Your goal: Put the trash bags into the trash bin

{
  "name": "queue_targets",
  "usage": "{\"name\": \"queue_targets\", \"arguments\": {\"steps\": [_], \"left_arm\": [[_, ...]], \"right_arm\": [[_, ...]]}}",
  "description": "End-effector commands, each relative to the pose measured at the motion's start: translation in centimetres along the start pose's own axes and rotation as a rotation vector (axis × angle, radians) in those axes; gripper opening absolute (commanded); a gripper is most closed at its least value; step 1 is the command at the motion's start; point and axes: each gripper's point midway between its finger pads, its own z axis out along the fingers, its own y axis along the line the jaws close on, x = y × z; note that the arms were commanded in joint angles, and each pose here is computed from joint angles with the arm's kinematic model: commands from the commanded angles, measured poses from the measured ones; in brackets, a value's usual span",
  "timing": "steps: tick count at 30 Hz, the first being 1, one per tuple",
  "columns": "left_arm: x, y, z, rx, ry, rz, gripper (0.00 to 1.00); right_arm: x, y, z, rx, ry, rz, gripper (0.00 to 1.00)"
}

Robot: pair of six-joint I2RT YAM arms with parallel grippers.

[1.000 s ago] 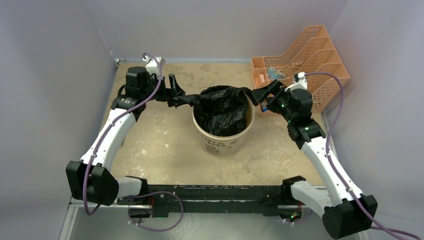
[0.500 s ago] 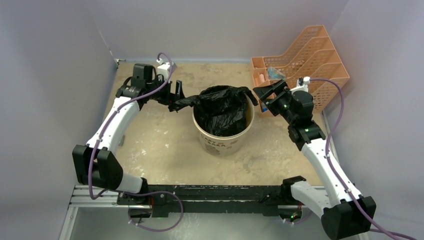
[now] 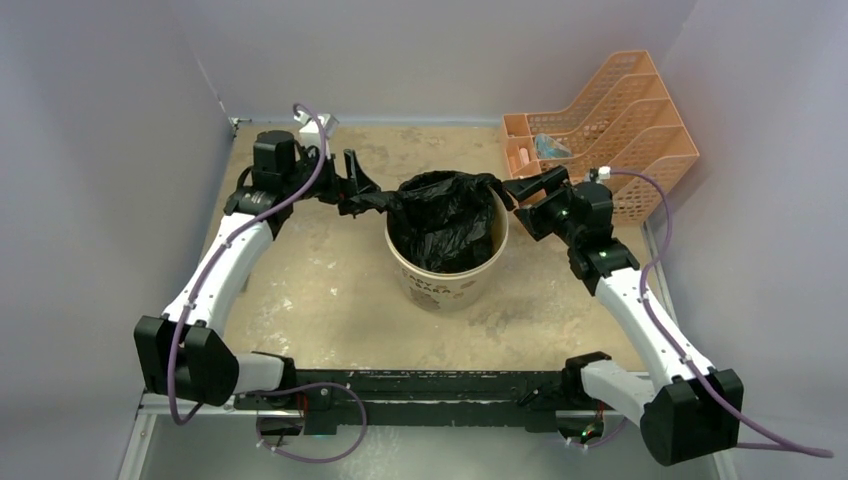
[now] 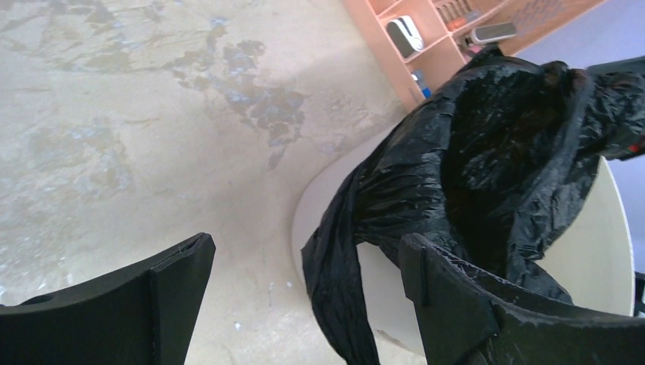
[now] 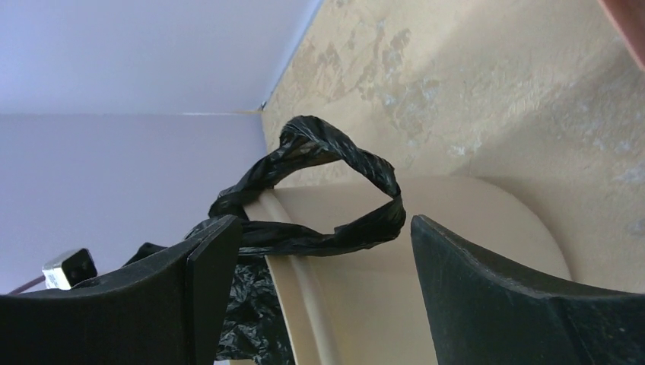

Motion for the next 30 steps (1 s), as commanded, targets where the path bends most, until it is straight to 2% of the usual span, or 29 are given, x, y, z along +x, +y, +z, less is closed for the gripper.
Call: {"name": "queue_targets", "arguments": {"steps": [1,4,8,13,17,21,22,30], "left_arm": [[-1.2,-2.2,0.5,0.145,-0.034,0.024,0.93],[-0.3,-1.2,1.4,0.12,0.028,0.003,0.93],[-0.3,-1.6,1.8,0.16,0.006,0.0,0.93],[-2.1,-0.1,0.7,0.024,-0.13,-0.029,0.93],[-3.9,-0.3,-0.4,-0.012,-0.209,-0.044,0.94],[-4.8,-0.7,-0.7,-0.008,-0.229,-0.035,0.94],[-5.0,-0.5,-0.8,-0.023,-0.237,-0.038,0.94],[-6.4,2.6,-3.5,-0.271,-0.342,-0.185,0.95]], "right_arm": [[1.1,1.9,0.1,-0.087,0.071,0.145,0.85],[2.3,1.4,0.3,-0.084,0.131,0.215,0.86],[2.7,0.9,0.6,-0.088,0.147,0.286,0.82],[2.4,0.9,0.5,-0.127,0.122,0.341,0.57],[0.9,1.2,0.0,-0.163,0.032,0.345,0.29],[0.4,1.5,-0.4,-0.183,0.005,0.308,0.03],[0.4,1.6,-0.5,-0.187,0.003,0.295,0.0],[0.3,0.6,-1.2,-0.13,-0.018,0.079,0.0]]}}
